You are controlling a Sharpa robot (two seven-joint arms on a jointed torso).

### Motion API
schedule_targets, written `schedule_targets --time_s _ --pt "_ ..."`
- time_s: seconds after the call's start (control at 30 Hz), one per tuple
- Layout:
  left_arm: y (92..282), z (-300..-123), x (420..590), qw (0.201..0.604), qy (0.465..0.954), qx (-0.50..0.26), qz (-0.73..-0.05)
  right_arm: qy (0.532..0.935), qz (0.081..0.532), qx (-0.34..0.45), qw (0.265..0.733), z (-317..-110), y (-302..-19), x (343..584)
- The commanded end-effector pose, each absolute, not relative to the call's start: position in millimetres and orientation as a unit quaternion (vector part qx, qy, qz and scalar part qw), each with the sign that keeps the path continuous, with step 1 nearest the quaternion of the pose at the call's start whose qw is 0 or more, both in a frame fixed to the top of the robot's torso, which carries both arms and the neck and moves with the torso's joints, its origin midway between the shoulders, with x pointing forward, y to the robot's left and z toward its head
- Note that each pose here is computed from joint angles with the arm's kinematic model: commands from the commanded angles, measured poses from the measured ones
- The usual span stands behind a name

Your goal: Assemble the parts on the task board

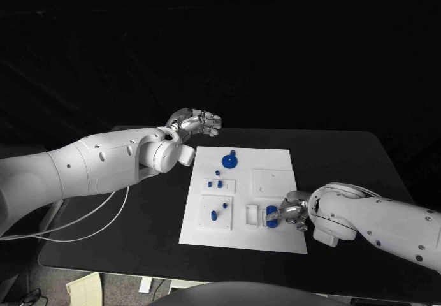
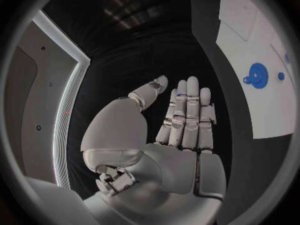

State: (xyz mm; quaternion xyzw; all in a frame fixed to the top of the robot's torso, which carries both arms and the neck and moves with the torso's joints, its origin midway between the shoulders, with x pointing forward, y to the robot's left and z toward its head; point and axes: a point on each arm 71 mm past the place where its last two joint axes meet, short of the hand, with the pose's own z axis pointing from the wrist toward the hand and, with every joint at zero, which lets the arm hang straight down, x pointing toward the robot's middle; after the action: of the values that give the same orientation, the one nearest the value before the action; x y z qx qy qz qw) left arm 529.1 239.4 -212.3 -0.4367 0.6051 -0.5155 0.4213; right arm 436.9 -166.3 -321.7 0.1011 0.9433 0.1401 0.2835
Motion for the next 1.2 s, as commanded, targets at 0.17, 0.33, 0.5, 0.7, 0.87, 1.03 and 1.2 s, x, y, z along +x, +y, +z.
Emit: schedule_targets --time_s 0.17,0.33,0.5,0.7,0.87,1.03,1.2 --pt "236.4 -210.8 529.0 0.416 0.604 -0.433 -0.524 0.944 0.147 0.097 0.28 -324 -162 436" --pt "236.7 -210.8 529.0 0.416 0.604 -0.434 -0.524 0.942 0.145 0.102 0.286 -324 -163 438" --pt "236.6 -211.0 529.0 0.415 0.605 -0.434 -0.523 0.939 0.145 0.107 0.292 -323 -165 439" --pt "236.7 -211.0 528.9 0.415 0.605 -0.434 -0.523 0.935 0.151 0.114 0.3 -322 -166 438" --pt "237.2 -210.9 528.9 0.416 0.605 -0.434 -0.523 0.932 0.159 0.128 0.3 -319 -169 434" --pt "237.2 -210.9 528.8 0.415 0.605 -0.434 -0.523 0.928 0.172 0.136 0.302 -310 -169 432" --pt "237.4 -210.9 528.6 0.416 0.605 -0.434 -0.522 0.924 0.184 0.14 0.304 -300 -167 431"
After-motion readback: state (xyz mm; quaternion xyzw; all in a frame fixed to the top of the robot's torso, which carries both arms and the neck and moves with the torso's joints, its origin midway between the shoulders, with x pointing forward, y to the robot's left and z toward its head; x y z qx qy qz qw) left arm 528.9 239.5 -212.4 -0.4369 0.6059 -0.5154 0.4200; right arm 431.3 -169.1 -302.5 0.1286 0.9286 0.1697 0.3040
